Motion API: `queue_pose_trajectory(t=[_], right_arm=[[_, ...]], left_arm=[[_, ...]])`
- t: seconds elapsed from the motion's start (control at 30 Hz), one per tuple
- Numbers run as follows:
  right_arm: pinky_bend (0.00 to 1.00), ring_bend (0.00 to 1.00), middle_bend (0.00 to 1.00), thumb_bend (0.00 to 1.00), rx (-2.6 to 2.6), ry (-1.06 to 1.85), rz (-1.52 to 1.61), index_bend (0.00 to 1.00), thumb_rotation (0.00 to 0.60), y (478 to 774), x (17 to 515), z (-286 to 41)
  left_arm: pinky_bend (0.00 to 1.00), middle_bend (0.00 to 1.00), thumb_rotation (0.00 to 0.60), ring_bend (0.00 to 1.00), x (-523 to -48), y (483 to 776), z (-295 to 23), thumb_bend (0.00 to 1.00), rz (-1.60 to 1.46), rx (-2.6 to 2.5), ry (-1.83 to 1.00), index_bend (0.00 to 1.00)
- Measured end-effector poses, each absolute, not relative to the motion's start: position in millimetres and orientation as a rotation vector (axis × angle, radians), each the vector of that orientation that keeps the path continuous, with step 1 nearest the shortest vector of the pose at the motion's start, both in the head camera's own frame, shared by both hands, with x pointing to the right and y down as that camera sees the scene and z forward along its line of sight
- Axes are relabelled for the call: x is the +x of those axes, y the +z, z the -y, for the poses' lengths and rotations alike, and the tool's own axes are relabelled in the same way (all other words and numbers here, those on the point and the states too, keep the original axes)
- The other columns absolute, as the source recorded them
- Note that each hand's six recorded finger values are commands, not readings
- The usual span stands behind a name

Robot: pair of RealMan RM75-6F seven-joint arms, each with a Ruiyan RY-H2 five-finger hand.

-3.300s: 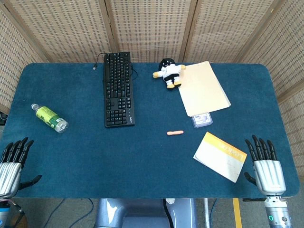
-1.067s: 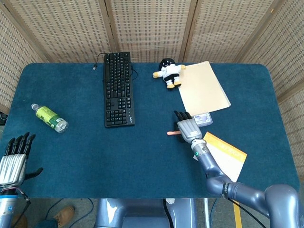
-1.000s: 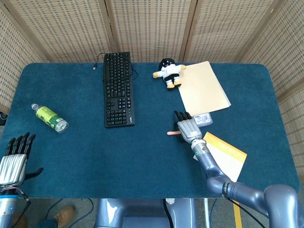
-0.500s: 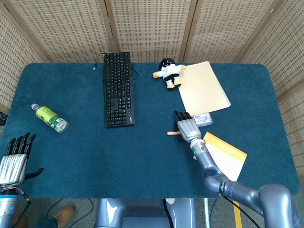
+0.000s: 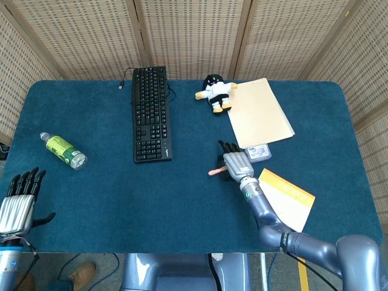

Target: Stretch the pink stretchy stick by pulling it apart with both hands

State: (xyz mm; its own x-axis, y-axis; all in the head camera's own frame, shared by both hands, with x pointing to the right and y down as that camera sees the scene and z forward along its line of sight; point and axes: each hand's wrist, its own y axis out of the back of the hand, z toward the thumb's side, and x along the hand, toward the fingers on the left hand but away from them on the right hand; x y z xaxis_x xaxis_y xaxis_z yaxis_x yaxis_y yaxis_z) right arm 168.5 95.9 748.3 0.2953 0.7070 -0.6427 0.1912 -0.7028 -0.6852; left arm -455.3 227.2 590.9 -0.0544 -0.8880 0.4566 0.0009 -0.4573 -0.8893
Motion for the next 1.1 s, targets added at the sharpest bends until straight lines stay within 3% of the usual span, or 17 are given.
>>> queue_pose_trajectory(t=[0.33, 0.73, 0.93, 1.1], right_arm=[[0.0, 0.0, 0.03, 0.58, -2.38, 1.39, 1.018, 0.67, 0.6, 720, 123, -83], [0.0, 0.0, 0.04, 0.61, -2.55, 1.314, 1.148, 0.68, 0.6, 687, 43, -65], [0.0, 0.0, 0.05, 0.62, -2.592, 1.293, 1.185, 0.68, 0.6, 680, 22, -67], [0.0, 0.0, 0.05, 0.64, -2.604, 1.302, 1.209, 0.69, 0.6, 681, 19, -69]], left_arm=[[0.0, 0.0, 0.6, 0.0, -441, 595, -187, 0.0, -0.859, -1.548, -1.434, 0.0], [0.0, 0.0, 0.6, 0.0, -377, 590, -126, 0.0, -0.724, -1.649, -1.106, 0.01], [0.0, 0.0, 0.6, 0.0, -336, 591, -107, 0.01, -0.667, -1.664, -1.001, 0.12], [0.0, 0.0, 0.6, 0.0, -298, 602, -103, 0.16, -0.632, -1.697, -0.947, 0.25]])
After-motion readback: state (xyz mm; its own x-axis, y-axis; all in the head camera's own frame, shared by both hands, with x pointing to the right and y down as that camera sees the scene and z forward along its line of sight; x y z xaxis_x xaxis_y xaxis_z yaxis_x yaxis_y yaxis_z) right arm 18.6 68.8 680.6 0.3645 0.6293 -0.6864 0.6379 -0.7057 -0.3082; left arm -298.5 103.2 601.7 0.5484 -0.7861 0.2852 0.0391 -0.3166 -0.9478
